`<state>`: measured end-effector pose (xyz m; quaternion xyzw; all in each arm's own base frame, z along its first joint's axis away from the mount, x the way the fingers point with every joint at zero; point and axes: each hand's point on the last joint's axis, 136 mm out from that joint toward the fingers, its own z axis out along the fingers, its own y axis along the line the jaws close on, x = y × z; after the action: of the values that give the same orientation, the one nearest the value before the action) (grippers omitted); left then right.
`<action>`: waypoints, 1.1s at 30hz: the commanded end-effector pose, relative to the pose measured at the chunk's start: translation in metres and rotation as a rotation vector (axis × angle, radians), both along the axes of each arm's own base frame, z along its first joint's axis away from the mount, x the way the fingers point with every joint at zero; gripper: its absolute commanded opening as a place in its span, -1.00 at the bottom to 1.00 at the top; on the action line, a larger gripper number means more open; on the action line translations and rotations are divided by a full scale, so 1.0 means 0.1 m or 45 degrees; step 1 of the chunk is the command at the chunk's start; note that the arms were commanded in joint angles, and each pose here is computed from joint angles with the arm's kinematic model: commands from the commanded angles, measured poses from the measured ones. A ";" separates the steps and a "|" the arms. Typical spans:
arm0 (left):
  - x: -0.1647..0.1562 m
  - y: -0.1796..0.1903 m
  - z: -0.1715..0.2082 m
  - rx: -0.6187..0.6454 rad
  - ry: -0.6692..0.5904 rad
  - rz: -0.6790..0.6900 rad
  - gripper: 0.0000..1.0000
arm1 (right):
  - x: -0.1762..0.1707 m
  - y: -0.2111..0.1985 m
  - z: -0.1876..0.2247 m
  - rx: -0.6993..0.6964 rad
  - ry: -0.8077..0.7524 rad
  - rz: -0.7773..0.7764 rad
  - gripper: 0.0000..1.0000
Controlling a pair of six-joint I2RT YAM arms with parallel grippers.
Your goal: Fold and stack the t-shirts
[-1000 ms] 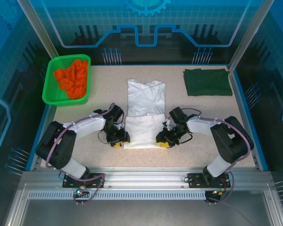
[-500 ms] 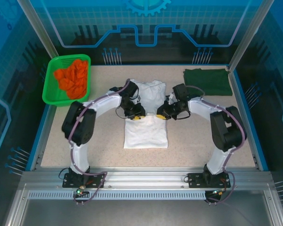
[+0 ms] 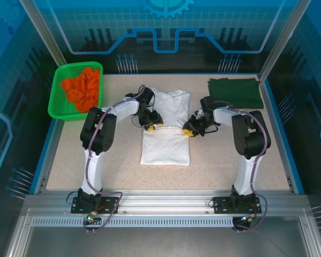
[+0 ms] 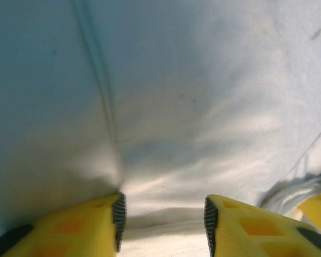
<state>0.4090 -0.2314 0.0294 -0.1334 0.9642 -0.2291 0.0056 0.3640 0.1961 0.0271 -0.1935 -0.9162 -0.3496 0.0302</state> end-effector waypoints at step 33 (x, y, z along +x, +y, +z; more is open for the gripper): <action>-2.07 0.53 0.02 -0.303 0.289 0.123 -0.08 | -1.76 0.03 0.01 -0.153 -0.098 0.399 0.00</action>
<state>0.2027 -0.1797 0.0392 -0.1966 0.9155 -0.3335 -0.1093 0.1878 0.1960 0.0284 -0.0512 -0.9497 -0.3071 0.0327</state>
